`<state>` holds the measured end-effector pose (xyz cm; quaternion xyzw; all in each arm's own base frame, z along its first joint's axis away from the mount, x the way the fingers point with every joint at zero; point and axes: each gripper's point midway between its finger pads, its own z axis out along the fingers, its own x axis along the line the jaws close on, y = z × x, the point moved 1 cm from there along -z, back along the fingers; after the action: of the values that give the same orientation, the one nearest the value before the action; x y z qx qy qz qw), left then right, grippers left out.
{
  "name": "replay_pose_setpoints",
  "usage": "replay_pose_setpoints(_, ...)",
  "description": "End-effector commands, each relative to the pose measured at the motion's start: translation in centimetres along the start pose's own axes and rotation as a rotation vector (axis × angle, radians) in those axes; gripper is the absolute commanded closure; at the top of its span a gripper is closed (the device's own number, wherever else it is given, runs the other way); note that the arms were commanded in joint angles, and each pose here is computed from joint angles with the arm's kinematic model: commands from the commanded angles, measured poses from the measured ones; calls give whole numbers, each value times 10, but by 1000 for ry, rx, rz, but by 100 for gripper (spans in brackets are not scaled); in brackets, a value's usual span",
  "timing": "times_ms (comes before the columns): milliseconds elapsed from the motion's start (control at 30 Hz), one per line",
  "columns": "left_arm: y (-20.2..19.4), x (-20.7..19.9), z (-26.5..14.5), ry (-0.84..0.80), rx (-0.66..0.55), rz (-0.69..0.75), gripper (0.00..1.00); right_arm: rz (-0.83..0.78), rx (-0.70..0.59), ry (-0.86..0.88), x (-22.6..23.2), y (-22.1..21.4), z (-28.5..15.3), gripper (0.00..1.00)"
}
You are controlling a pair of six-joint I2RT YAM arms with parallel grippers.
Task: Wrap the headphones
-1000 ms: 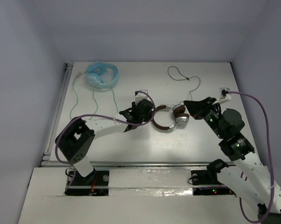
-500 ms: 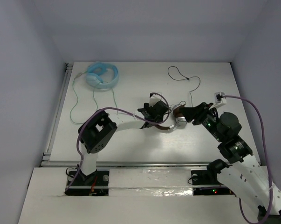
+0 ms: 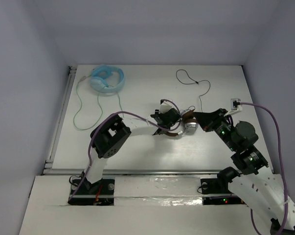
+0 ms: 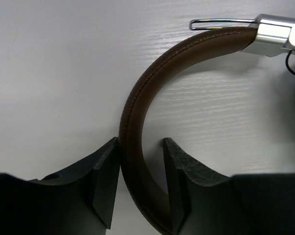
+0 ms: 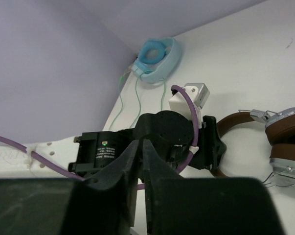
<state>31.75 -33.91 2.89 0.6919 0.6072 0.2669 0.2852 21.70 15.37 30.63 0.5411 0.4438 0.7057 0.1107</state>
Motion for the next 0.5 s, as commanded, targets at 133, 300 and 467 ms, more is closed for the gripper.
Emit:
replay_pose_setpoints(133, -1, 5, -2, 32, -9, 3, 100, 0, -7, -4, -3, -1, 2, 89)
replay_pose_setpoints(300, 46, 17, -42, -56, -53, -35, 100, -39, 14, -27, -15, -11, 6, 55)
replay_pose_setpoints(467, 108, 50, -114, -209, -122, -63, 100, -48, 97, 92, -4, -31, 28, 35)
